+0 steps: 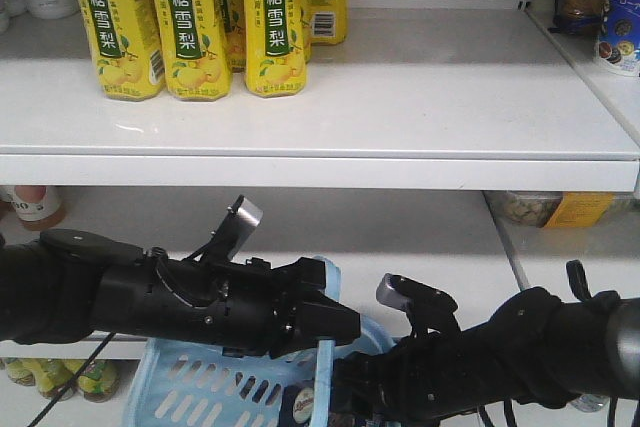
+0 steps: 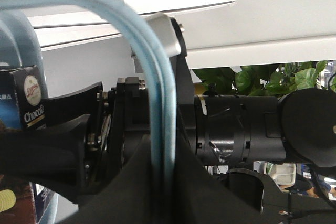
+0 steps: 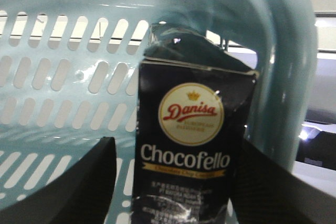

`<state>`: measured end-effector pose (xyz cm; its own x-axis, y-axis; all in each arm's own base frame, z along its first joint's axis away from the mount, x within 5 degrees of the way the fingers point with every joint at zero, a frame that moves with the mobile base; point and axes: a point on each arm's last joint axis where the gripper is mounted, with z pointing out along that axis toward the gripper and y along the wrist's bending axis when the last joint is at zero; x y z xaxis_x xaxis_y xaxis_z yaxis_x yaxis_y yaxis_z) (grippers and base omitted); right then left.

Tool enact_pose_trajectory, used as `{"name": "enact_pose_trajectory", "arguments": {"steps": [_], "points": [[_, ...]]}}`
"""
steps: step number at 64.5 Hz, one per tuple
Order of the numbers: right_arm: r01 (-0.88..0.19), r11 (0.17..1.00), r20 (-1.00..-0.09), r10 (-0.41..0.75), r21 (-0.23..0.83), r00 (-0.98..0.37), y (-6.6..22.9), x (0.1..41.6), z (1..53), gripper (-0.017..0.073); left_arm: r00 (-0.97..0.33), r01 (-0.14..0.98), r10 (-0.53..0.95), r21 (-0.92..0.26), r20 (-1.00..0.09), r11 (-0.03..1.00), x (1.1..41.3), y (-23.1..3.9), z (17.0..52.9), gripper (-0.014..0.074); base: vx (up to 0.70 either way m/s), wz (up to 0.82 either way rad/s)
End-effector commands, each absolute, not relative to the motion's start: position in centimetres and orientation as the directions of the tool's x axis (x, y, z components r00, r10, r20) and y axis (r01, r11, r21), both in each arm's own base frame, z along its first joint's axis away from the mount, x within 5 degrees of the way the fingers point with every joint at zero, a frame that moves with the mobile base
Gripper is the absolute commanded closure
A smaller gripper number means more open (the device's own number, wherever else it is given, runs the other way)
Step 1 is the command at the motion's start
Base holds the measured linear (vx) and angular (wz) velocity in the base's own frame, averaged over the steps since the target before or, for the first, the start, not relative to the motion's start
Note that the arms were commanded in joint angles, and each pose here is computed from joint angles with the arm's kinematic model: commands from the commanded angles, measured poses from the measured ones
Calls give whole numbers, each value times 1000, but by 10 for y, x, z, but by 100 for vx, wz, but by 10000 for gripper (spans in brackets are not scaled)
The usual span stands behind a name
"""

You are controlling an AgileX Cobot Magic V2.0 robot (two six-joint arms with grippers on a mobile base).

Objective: Left arm holds basket, right arm returns cookies
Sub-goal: 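Grasp the Chocofello cookie box with the right gripper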

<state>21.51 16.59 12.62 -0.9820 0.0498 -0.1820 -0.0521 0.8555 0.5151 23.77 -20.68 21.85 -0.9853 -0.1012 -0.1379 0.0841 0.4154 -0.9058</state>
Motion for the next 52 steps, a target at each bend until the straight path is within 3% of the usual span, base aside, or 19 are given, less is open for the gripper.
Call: {"name": "enact_pose_trajectory", "arguments": {"steps": [1, 37, 52], "points": [[-82, 832, -209, 42, 549, -977, 170, 218, 137, 138, -977, 116, -138, -952, -160, 282, 238, -210, 252, 601, 0, 0], [-64, 832, -160, 30, 552, -987, 178, 227, 119, 141, -977, 116, -138, -952, -160, 282, 238, -210, 252, 601, 0, 0], [-50, 835, -163, 47, 548, -986, 177, 228, 118, 224, -977, 116, -138, -952, -160, 282, 238, -210, 252, 601, 0, 0]]}}
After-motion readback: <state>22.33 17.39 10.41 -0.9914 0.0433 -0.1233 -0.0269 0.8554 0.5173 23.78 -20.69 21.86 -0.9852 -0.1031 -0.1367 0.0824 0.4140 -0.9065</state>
